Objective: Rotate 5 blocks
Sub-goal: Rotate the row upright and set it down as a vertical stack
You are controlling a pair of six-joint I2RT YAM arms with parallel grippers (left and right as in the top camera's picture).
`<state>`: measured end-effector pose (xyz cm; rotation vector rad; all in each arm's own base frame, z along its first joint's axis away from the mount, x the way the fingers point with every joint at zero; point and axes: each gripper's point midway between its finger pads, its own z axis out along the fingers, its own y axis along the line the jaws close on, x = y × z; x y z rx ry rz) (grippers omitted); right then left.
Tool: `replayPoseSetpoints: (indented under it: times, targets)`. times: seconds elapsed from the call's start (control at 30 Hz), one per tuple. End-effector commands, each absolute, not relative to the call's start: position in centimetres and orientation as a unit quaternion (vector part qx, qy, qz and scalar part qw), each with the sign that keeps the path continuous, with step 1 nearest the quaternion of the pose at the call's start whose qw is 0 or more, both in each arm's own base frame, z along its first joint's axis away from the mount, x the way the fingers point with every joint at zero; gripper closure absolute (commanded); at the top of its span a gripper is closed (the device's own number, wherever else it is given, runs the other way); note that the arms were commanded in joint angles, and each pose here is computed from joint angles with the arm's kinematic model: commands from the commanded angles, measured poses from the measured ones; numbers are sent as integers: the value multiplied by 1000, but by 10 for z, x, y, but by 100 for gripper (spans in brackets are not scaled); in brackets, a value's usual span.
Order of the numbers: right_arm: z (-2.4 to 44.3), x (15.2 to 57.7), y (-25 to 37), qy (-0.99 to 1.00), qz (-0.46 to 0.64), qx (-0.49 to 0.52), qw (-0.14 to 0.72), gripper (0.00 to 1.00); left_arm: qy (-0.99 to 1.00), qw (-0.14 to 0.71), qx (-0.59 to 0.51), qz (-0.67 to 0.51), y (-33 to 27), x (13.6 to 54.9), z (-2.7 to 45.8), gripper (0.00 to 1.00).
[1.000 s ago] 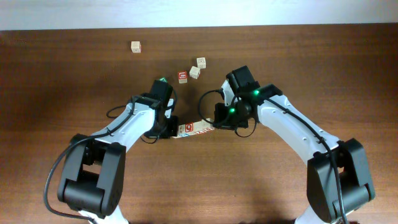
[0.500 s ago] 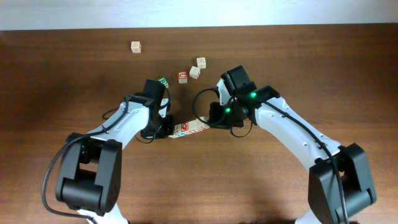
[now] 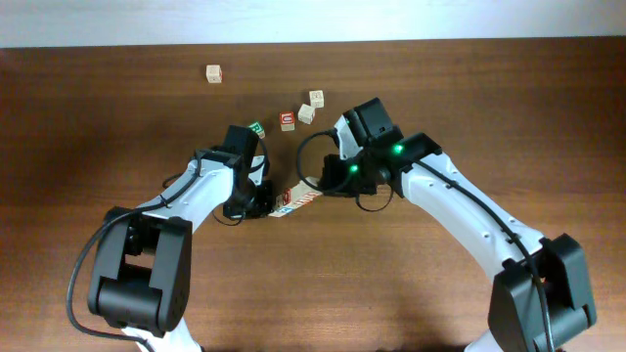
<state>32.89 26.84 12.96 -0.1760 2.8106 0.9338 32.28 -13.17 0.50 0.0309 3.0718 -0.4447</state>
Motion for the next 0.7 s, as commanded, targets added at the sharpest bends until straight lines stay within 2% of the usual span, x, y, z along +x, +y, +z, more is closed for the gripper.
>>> replayPoseSetpoints:
  times: [0.0,0.47,0.67]
  targets:
    - [107,293,299,939,333,-86,18,96,951,-13,61,-302,-202,303,33,100]
    - [106,293,300,940,330,-87,20,96,951,-12,62,-304,-202,303,34,100]
    - [105,294,298,941,326,-85,23,95,966,5,48,-253,-182,313,24,100]
